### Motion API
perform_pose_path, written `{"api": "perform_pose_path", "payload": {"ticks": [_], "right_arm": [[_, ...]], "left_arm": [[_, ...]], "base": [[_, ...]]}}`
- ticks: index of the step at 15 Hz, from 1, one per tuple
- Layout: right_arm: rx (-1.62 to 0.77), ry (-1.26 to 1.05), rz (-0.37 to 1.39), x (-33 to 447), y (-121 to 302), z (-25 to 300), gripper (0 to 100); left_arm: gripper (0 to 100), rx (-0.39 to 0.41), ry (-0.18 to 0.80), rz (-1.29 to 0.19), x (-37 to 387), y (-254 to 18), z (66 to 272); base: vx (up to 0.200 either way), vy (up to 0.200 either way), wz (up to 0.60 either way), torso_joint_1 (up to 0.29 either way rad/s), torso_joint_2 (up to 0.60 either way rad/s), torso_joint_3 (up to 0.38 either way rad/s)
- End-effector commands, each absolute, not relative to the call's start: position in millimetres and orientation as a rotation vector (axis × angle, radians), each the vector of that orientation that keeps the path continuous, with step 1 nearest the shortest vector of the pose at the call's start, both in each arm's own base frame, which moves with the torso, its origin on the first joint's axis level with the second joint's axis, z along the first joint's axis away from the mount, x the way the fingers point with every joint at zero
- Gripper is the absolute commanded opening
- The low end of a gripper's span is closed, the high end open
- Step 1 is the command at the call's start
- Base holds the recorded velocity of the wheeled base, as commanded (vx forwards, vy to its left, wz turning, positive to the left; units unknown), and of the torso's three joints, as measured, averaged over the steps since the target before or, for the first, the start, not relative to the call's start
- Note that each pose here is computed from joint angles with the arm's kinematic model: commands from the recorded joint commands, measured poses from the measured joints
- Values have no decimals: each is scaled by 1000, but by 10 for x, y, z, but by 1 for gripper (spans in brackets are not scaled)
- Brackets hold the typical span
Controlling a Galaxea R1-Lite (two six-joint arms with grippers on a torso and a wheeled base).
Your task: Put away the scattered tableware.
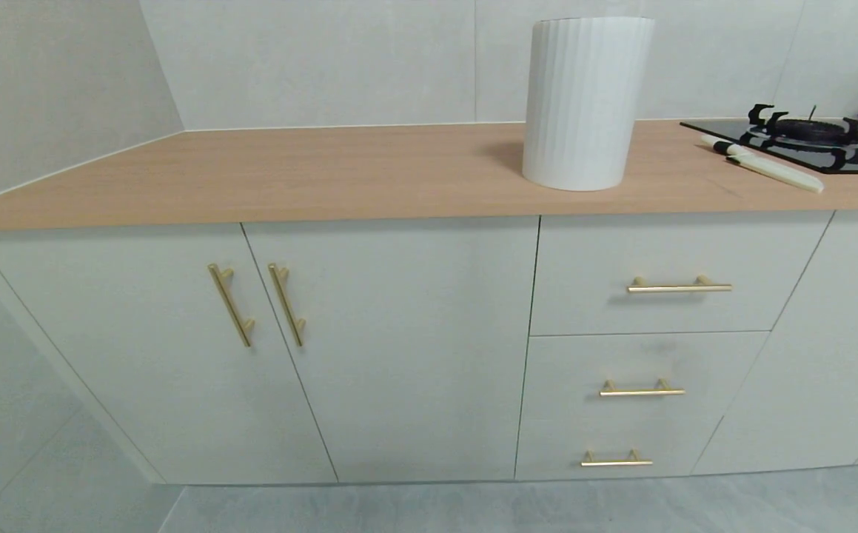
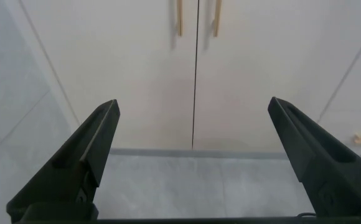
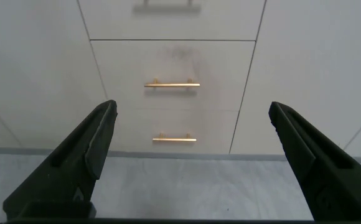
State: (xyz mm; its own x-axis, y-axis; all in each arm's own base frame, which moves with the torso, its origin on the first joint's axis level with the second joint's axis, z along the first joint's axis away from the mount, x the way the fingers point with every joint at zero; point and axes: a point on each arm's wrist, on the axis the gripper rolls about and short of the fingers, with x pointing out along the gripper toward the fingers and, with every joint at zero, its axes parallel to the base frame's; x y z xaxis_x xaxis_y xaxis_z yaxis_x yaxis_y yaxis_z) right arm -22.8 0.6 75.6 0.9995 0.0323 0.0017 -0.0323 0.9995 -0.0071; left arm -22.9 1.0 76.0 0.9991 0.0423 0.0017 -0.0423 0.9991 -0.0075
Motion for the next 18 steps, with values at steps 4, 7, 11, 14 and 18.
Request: {"api": "perform_pose_path", "payload": {"ticks": [4, 7, 11, 14, 18], "right_arm": [[-8, 0, 32, -227, 7, 757, 100], [-8, 0, 32, -227, 7, 757, 100], [-8, 0, 32, -227, 7, 757, 100], [-8, 0, 32, -227, 7, 757, 100], [-8, 0, 32, -227, 7, 757, 100]], "left_arm": [[100, -8, -2, 43, -229, 10, 759], [100, -8, -2, 43, -229, 10, 759], [100, -8, -2, 43, -229, 10, 759], [100, -8, -2, 43, -229, 10, 759], [100, -8, -2, 43, -229, 10, 759]], "base": [[200, 0, 0, 6, 4, 4], [0, 0, 0, 0, 0, 0], [0, 0, 0, 0, 0, 0], [0, 0, 0, 0, 0, 0], [0, -150, 0, 2, 2, 1]]}}
